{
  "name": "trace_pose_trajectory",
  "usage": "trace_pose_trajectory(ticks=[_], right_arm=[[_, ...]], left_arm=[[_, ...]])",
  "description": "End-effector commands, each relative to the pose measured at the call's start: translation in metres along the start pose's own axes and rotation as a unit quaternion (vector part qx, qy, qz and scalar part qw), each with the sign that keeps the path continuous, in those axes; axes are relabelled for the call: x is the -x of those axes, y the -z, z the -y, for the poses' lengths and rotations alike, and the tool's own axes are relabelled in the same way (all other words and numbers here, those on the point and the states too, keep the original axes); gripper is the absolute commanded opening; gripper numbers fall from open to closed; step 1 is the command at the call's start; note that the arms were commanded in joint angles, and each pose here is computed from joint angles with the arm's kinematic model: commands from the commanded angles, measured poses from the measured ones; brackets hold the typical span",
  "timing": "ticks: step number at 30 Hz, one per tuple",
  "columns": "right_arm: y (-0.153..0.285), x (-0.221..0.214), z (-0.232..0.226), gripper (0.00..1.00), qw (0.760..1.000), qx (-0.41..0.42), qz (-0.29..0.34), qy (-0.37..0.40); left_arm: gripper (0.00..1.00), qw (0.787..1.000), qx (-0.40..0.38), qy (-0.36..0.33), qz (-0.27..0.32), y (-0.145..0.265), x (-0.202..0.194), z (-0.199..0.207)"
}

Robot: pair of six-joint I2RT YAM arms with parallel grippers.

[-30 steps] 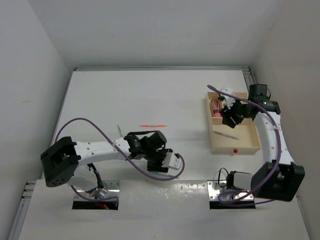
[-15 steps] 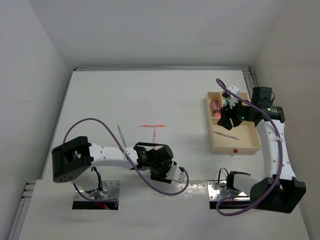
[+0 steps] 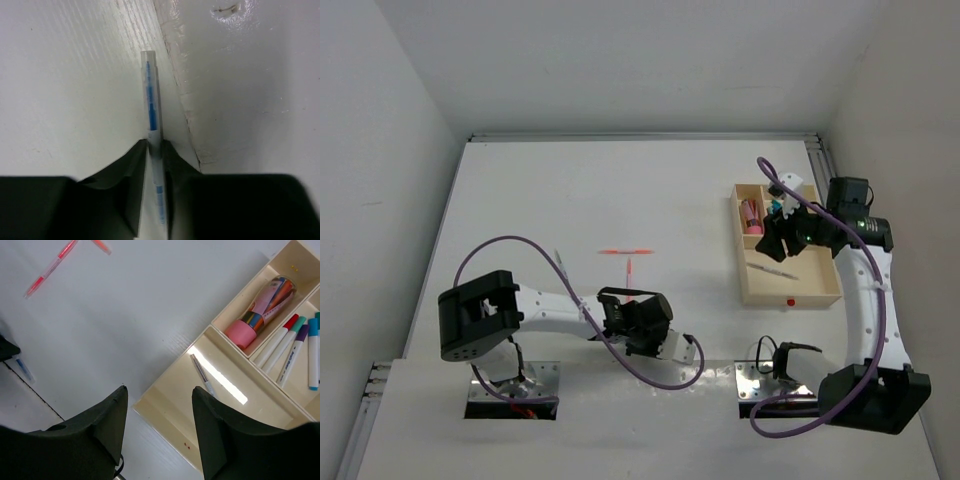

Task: Sort the stationery into containers
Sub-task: Grab a piece of stationery with the left arm

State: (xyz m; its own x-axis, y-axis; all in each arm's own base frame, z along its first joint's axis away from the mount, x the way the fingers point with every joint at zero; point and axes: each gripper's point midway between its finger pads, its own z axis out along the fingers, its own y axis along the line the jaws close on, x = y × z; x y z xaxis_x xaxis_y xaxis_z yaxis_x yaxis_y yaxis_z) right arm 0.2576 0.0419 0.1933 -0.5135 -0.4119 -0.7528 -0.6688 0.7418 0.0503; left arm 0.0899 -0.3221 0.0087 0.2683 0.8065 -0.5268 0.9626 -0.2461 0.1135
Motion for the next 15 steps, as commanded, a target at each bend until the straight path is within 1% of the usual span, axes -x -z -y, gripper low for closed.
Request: trace_pose_trajectory(ticks=[1, 3, 4, 6, 7, 8, 9, 10, 11, 12, 13, 14, 15], right_arm=[[0.001, 0.002, -0.005, 0.53, 1.0, 0.01, 0.014, 0.004], [0.0, 0.003, -0.005, 0.53, 1.0, 0.012, 0.017, 0.003], [0.0, 0.004, -0.006, 0.53, 1.0, 0.014, 0.018, 0.002], [0.001, 0.005, -0.006, 0.52, 1.0, 0.014, 0.021, 0.004], [0.001, 0.006, -0.006, 0.52, 1.0, 0.012, 0.023, 0.004], [0.001, 0.006, -0.005, 0.52, 1.0, 0.009, 0.025, 0.006], [0.002, 0.005, -0.005, 0.52, 1.0, 0.005, 0.03, 0.0], [0.003, 0.01, 0.001, 0.51, 0.999, -0.008, 0.044, 0.0], [0.003, 0.012, 0.003, 0.51, 0.998, -0.016, 0.055, -0.007], [-0.002, 0.008, 0.001, 0.5, 0.997, -0.016, 0.062, -0.05], [0.001, 0.016, 0.004, 0.49, 0.994, -0.027, 0.087, -0.052], [-0.004, 0.014, -0.005, 0.49, 0.993, -0.007, 0.099, -0.07], [-0.003, 0.018, -0.01, 0.49, 0.988, 0.001, 0.114, -0.102]], left_arm=[[0.21, 1.0, -0.007, 0.0, -0.027, -0.001, -0.011, 0.003], [0.15, 0.999, -0.014, -0.005, -0.031, -0.002, -0.011, 0.006], [0.08, 0.999, -0.016, -0.006, -0.034, -0.003, -0.012, 0.007], [0.0, 0.999, -0.015, -0.001, -0.031, -0.002, -0.012, 0.005], [0.0, 1.0, -0.006, 0.002, -0.019, 0.002, -0.007, 0.0], [0.0, 1.0, 0.002, 0.021, -0.007, 0.007, -0.006, -0.01], [0.0, 0.998, 0.024, 0.053, 0.013, 0.018, -0.002, -0.029], [0.0, 0.997, 0.032, 0.069, 0.028, 0.026, 0.002, -0.04], [0.0, 0.994, 0.025, 0.088, 0.052, 0.034, 0.01, -0.046], [0.0, 0.989, 0.045, 0.117, 0.076, 0.051, 0.012, -0.068], [0.0, 0.984, 0.058, 0.134, 0.104, 0.066, 0.02, -0.084], [0.0, 0.976, 0.049, 0.162, 0.137, 0.078, 0.03, -0.091], [0.0, 0.969, 0.06, 0.18, 0.161, 0.093, 0.036, -0.104]])
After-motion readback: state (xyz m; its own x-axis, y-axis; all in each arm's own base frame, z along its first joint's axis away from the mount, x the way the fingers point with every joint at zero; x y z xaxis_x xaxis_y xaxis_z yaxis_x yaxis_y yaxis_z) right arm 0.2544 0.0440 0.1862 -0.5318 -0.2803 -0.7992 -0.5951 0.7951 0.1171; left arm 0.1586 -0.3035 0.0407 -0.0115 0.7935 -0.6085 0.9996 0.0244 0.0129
